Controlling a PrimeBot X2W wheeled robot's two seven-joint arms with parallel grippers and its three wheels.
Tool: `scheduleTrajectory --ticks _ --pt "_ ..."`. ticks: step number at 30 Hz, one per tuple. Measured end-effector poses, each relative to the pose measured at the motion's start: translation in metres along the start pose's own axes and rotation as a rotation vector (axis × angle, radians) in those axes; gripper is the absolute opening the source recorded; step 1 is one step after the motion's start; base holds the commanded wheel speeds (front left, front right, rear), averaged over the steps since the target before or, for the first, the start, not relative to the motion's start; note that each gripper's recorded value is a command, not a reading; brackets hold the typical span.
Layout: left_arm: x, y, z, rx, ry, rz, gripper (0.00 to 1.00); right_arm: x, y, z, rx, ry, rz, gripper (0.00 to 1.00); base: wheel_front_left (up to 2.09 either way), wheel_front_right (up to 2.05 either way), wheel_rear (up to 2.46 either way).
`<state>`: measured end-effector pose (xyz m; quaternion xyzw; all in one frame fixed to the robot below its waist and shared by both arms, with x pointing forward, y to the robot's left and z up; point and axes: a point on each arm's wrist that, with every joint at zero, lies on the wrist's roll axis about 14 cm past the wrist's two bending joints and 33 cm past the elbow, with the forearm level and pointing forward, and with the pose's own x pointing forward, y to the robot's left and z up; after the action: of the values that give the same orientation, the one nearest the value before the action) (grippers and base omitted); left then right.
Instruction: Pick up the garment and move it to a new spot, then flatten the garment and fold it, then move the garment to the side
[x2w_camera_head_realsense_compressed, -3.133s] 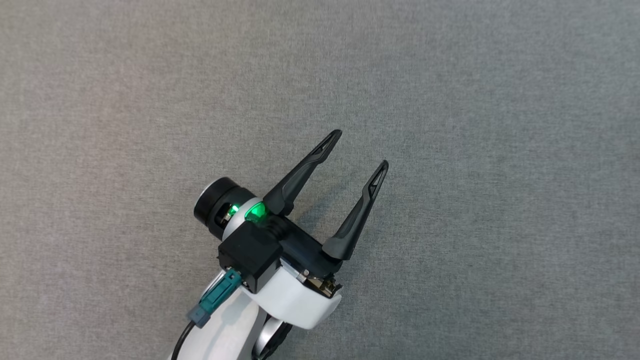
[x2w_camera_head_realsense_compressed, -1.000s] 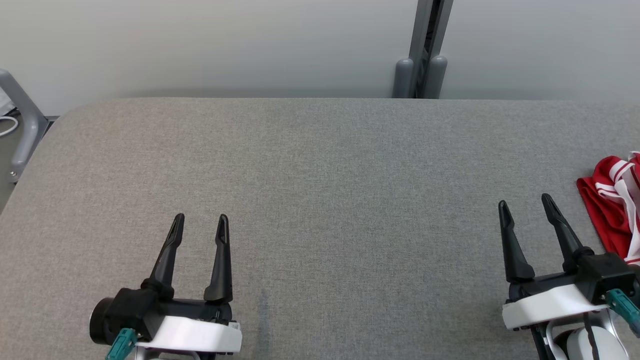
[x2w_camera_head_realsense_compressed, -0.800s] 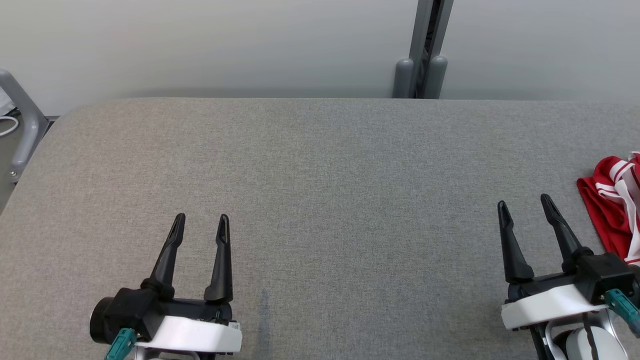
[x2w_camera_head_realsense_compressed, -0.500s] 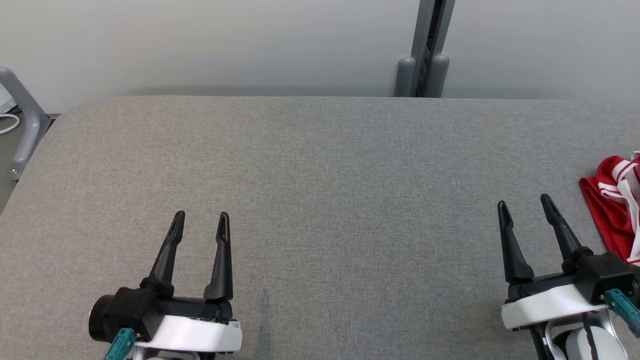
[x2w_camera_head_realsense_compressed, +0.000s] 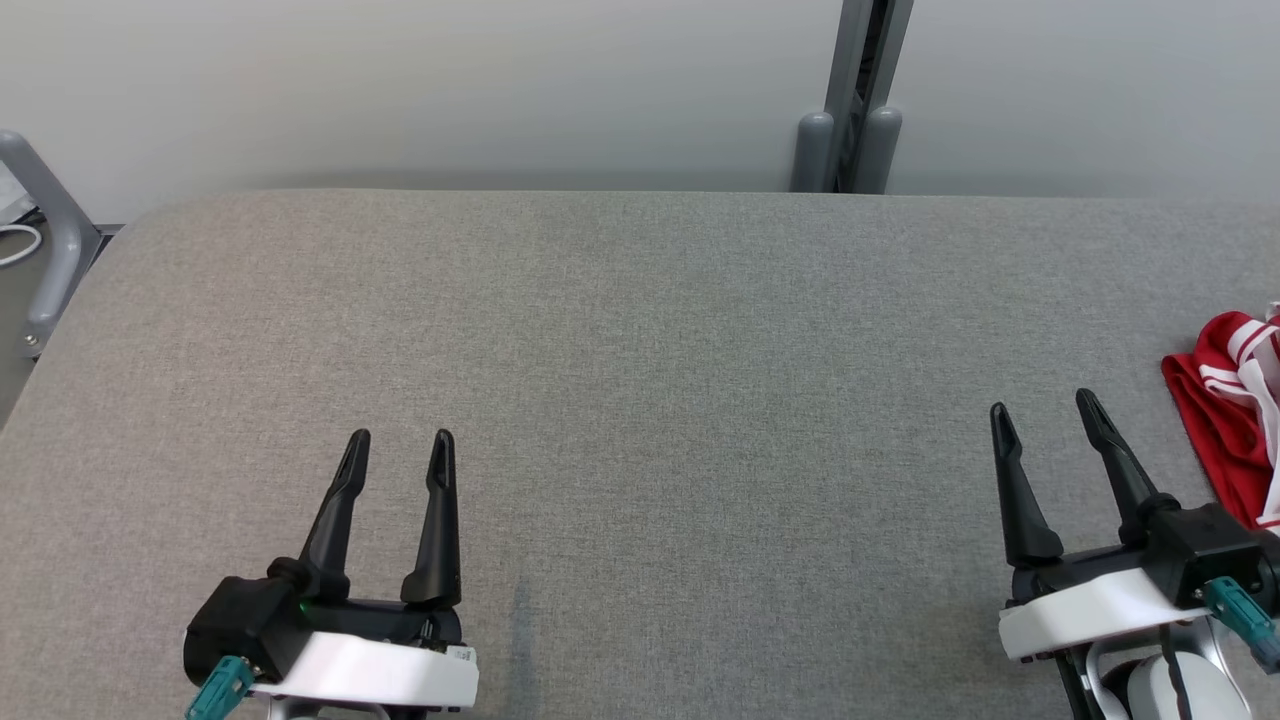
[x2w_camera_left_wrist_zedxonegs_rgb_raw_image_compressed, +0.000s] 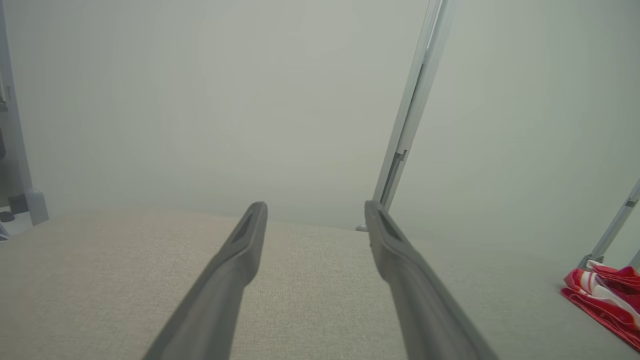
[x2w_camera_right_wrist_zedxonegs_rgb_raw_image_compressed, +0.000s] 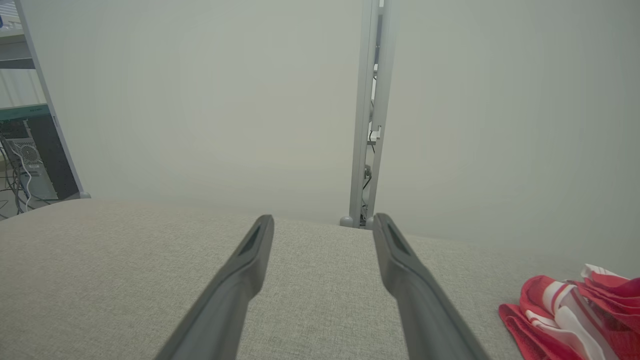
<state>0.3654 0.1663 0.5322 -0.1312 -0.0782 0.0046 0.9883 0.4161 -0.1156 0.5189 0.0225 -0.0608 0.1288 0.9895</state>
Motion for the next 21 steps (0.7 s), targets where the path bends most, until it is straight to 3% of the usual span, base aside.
scheduleTrajectory --ticks 21 --pt "-0.005 0.006 -0.014 -0.129 0.043 -0.011 1.00 0.000 0.003 0.000 0.003 0.002 0.008 1.00 0.00 0.00 0.00"
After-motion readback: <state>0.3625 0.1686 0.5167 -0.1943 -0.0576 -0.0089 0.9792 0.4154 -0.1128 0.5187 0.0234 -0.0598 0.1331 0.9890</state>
